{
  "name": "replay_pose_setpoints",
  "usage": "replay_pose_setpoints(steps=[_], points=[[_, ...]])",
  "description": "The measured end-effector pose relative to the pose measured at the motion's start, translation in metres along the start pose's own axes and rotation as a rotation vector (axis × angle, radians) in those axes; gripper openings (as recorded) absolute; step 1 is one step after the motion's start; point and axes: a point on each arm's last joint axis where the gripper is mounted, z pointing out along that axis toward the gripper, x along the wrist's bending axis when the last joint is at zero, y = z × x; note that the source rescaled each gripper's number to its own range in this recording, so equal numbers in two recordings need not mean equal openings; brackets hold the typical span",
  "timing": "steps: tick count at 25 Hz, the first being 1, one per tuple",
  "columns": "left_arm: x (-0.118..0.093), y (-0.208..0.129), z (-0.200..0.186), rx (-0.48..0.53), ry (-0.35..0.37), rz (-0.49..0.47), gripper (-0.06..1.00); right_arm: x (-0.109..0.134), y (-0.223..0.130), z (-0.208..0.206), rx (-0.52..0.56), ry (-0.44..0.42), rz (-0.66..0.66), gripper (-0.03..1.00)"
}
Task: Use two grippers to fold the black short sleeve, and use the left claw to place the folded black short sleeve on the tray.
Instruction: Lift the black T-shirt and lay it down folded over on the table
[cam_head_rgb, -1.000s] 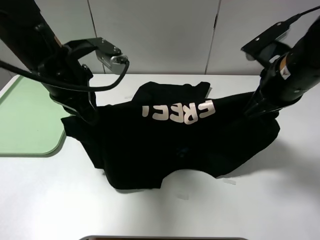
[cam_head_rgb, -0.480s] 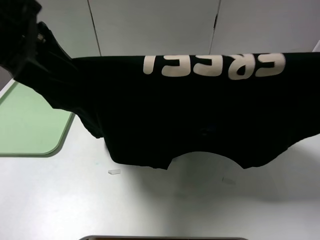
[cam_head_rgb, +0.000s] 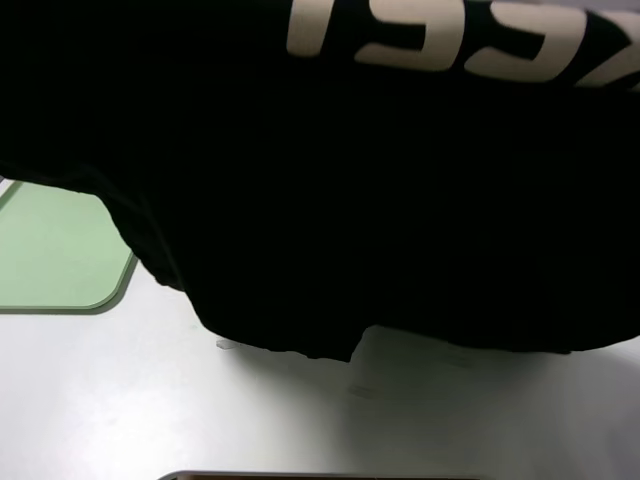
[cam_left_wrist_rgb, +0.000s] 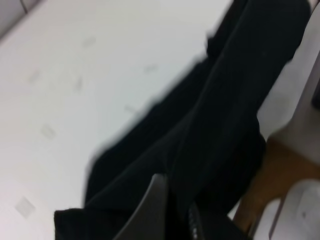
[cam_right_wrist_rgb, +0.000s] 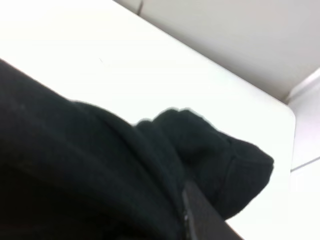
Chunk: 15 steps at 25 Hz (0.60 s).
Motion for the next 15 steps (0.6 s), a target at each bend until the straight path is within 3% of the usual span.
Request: replay_pose_setpoints(steps=[6,9,12,15], points=[[-0.015,0.015,-0.036,-0.111,-0.03,0.021,0.0,-0.026,0.029,-0.064,-0.223,-0.006,0.089,0.0],[-0.017,0.018,-0.041,-0.126,-0.035,0.025,0.0,-0.034,0.04,-0.085,-0.284,0.005,0.118,0.0],[-0.01,0.015,-0.037,-0.083,0.023,0.03,0.0,-0.032,0.05,-0.072,-0.239,0.017,0.105,0.0],[0.007,0.005,-0.016,0.031,0.117,0.008,0.0,-0.025,0.061,-0.031,-0.092,0.002,0.045,0.0]])
